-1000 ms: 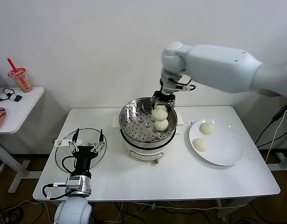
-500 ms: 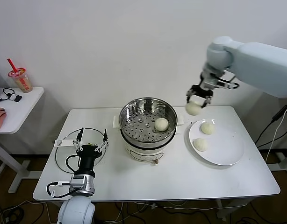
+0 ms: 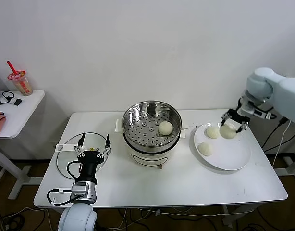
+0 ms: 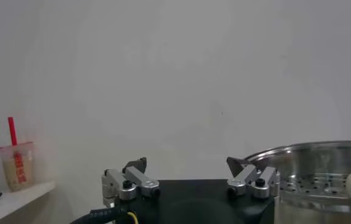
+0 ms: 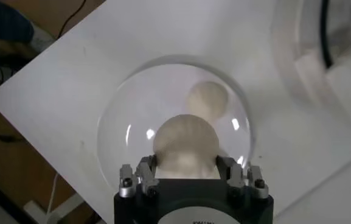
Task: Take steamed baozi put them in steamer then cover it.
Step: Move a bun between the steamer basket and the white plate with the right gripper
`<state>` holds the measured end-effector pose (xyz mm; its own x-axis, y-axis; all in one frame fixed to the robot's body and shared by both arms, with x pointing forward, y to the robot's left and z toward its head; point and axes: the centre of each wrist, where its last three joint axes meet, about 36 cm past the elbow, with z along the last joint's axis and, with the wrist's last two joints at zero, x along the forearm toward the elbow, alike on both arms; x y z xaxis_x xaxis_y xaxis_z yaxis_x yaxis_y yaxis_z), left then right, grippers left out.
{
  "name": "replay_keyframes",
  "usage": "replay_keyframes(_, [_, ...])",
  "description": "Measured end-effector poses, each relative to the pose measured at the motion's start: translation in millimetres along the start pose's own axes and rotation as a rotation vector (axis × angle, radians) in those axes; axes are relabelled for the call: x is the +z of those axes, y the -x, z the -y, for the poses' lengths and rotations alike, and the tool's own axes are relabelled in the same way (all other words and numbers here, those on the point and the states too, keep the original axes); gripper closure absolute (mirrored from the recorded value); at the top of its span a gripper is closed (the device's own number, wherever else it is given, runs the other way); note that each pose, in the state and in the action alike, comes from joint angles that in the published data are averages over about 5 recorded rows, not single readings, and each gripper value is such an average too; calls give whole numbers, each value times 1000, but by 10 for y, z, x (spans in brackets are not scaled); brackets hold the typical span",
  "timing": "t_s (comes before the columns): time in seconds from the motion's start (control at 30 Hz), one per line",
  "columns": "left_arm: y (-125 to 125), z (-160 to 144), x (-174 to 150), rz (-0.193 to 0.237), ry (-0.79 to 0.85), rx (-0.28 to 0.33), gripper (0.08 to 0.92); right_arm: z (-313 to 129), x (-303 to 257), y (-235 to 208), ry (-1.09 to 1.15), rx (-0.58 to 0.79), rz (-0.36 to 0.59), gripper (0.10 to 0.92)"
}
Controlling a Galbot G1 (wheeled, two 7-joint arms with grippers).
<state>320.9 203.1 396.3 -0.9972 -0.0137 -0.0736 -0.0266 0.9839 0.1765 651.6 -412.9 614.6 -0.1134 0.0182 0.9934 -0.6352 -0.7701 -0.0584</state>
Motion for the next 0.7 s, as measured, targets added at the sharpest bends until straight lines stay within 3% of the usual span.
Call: replay_keyframes(0.7, [-73, -36, 79, -19, 18, -10, 177, -264, -68, 1105, 31, -121, 42, 361])
